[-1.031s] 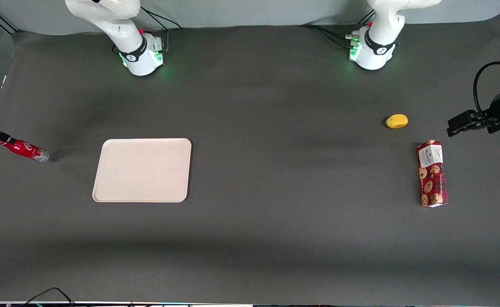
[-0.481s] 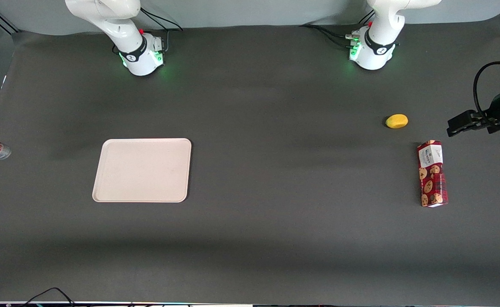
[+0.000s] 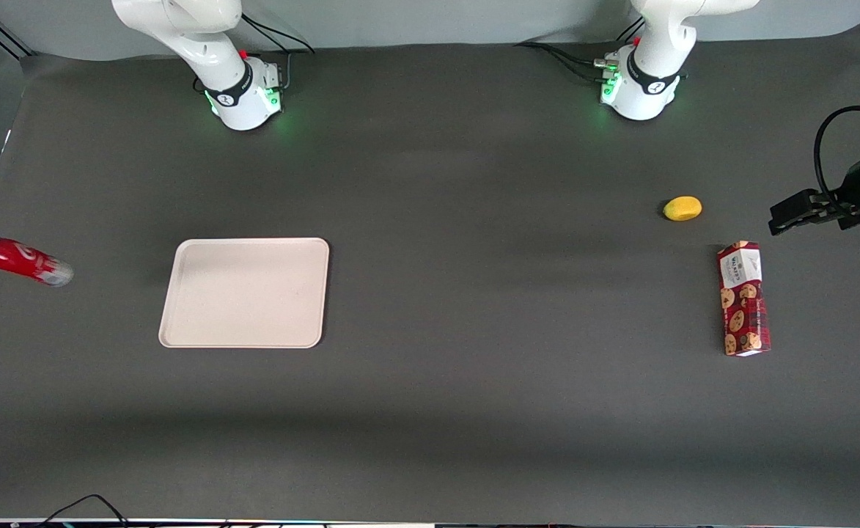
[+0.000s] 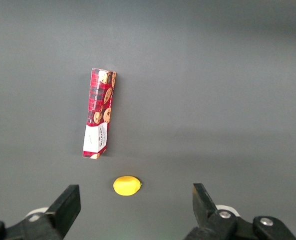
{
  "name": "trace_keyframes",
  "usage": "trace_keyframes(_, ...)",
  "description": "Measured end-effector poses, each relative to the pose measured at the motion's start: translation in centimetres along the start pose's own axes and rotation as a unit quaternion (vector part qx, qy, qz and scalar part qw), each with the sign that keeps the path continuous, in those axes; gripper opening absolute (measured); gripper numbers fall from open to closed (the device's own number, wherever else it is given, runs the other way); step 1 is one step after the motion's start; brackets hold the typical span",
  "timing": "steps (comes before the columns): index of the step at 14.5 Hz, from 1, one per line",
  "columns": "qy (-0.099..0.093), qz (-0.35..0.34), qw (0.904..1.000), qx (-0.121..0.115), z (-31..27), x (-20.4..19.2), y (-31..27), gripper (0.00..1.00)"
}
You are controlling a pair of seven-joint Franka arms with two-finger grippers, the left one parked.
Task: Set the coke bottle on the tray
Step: 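Carry the upright bottle over the white tray and lower it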
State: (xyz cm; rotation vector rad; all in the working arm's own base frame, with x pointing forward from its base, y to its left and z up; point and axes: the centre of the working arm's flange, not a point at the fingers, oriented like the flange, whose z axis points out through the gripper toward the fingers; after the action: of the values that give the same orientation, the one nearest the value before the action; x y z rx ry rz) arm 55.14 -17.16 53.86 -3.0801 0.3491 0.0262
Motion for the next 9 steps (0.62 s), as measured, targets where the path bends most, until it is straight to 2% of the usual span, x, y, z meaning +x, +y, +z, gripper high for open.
trace_keyframes(5, -0.015, 0.025, 0.9996, 0.000, 2.2, -0.3, -11.5, 0.32)
trace_keyframes(8, 0.000, 0.027, 0.9996, 0.000, 6.7, -0.2, -13.8, 0.32)
trace_keyframes(9, 0.006, 0.025, 0.9996, -0.008, 8.8, -0.2, -13.5, 0.32)
